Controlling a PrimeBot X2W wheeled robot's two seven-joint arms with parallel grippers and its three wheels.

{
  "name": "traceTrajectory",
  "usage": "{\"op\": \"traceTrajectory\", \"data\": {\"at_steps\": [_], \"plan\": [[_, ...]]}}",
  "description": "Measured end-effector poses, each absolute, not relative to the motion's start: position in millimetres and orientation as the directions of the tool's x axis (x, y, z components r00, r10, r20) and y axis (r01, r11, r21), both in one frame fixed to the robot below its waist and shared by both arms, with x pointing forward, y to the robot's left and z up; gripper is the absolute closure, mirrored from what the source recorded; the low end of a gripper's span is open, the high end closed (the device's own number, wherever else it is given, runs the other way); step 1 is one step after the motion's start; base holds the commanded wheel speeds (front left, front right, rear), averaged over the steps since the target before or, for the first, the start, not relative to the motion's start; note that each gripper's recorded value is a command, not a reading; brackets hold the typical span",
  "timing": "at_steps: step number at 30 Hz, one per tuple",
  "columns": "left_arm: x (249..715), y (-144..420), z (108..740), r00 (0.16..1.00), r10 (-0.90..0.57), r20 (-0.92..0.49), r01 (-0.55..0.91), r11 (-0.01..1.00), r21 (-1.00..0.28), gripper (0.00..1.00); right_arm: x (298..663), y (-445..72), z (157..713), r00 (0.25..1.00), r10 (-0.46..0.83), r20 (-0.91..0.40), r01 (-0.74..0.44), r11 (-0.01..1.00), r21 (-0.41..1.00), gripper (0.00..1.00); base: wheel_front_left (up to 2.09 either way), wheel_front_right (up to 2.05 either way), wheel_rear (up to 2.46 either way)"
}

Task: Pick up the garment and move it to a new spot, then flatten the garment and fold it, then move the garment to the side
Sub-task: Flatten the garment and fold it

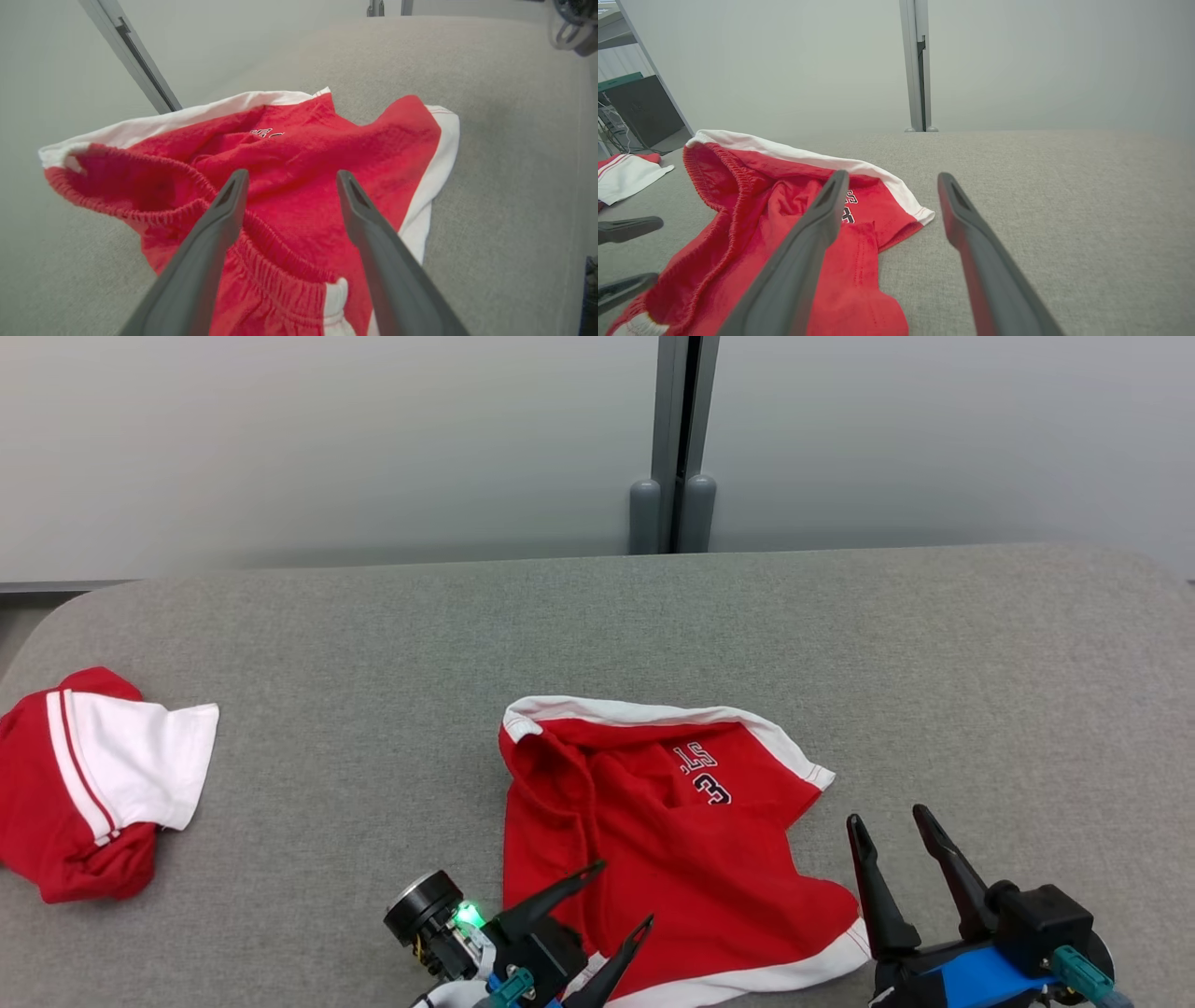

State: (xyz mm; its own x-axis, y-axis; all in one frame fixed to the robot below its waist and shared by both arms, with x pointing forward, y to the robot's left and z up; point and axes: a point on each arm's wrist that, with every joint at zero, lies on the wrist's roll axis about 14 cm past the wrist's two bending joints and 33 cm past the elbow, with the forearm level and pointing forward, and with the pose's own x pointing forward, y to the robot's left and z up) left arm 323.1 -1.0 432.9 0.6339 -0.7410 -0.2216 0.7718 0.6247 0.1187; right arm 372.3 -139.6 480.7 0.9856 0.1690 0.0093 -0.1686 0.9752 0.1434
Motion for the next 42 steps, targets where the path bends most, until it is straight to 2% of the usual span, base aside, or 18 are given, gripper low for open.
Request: {"op": "traceTrajectory", "data": {"at_steps": [5,11,20,21,22,23,27,34,42], "plan": [[315,-1,404,0.546,-0.755,-0.363,0.832,0.538,0.131,0.00,367,-149,476,0.990,0.141,-0.007,-0.139,0.980,0.144,0.00,0.00,0.00,0.00],[304,12,372,0.477,-0.713,-0.514,0.862,0.495,0.112,0.00,363,-156,473,0.993,0.118,-0.015,-0.115,0.983,0.145,0.00,0.00,0.00,0.00],[294,34,357,0.451,-0.658,-0.603,0.858,0.505,0.091,0.00,358,-162,472,0.995,0.103,-0.018,-0.099,0.985,0.141,0.00,0.00,0.00,0.00],[293,36,357,0.454,-0.656,-0.603,0.854,0.515,0.082,0.77,358,-162,473,0.995,0.103,-0.016,-0.099,0.985,0.141,0.00,0.00,0.00,0.00],[292,37,357,0.457,-0.655,-0.602,0.847,0.527,0.070,0.77,358,-161,473,0.994,0.105,-0.015,-0.101,0.985,0.141,0.00,0.00,0.00,0.00],[292,39,356,0.459,-0.650,-0.605,0.843,0.534,0.065,1.00,358,-160,474,0.994,0.107,-0.013,-0.105,0.984,0.141,0.00,0.00,0.00,0.00],[301,40,369,0.521,-0.657,-0.545,0.798,0.602,0.036,1.00,359,-157,475,0.993,0.118,-0.010,-0.116,0.983,0.142,0.00,0.00,0.00,0.00],[321,69,391,0.686,-0.582,-0.436,0.649,0.761,0.005,1.00,362,-142,471,0.987,0.162,-0.021,-0.157,0.977,0.147,0.00,0.00,0.00,0.00],[299,102,375,0.756,-0.478,-0.447,0.497,0.864,-0.083,1.00,366,-127,464,0.977,0.208,-0.044,-0.199,0.968,0.155,0.00,0.00,0.00,0.00]]}}
